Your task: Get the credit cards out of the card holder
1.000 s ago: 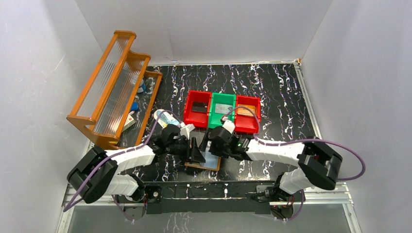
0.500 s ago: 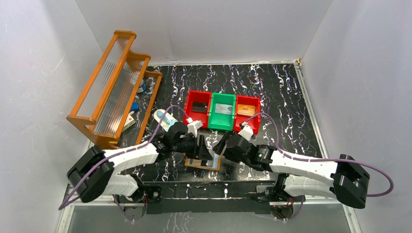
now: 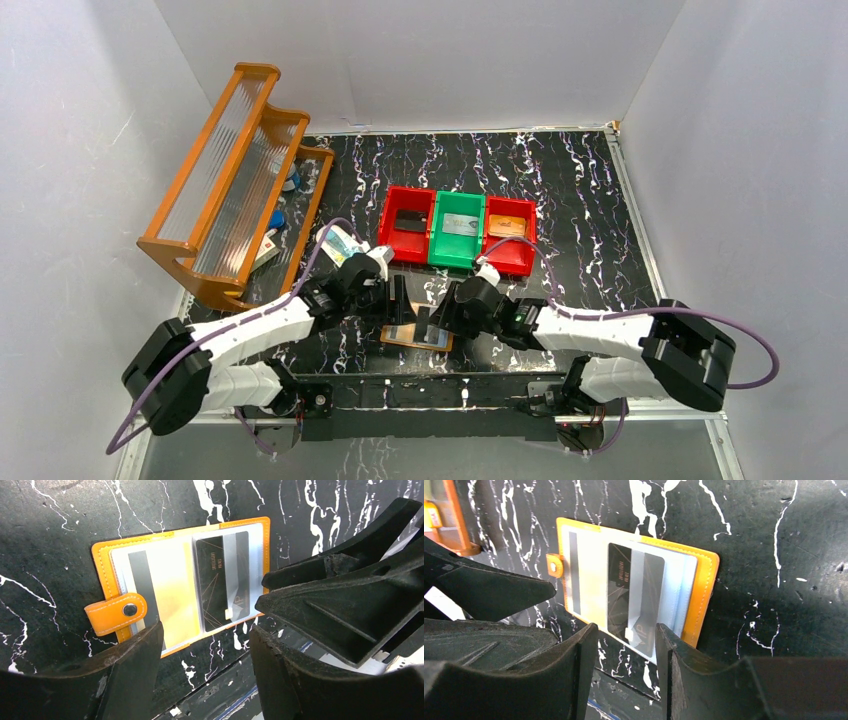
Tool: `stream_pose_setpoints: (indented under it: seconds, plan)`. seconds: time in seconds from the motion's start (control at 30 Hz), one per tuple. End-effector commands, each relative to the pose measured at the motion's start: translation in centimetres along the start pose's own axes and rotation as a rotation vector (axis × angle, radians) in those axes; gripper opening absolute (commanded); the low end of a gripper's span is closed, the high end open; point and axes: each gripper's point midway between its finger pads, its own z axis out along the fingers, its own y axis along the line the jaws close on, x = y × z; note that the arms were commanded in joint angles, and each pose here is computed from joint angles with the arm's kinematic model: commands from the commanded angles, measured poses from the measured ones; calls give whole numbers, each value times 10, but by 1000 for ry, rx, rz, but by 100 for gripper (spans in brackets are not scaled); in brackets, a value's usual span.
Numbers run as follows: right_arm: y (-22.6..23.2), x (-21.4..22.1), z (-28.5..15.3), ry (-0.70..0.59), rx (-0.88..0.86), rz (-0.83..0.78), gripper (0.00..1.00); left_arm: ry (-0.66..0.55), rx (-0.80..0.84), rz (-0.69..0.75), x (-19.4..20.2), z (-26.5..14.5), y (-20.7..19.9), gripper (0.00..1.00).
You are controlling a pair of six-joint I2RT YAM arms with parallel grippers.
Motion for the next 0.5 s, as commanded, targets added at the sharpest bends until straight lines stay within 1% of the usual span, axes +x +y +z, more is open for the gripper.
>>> stream_pose_setpoints:
  seconds: [0.0, 0.2, 0.47]
  plan:
    - [21, -8, 5, 8, -59, 7, 54, 28, 12, 10, -7, 4, -9, 63]
    - [5, -2, 14, 59, -52, 27, 50, 57, 51, 1, -6, 13, -14, 62]
    - [-3, -5, 12, 39, -41, 40, 48, 79, 85, 7, -6, 20, -17, 62]
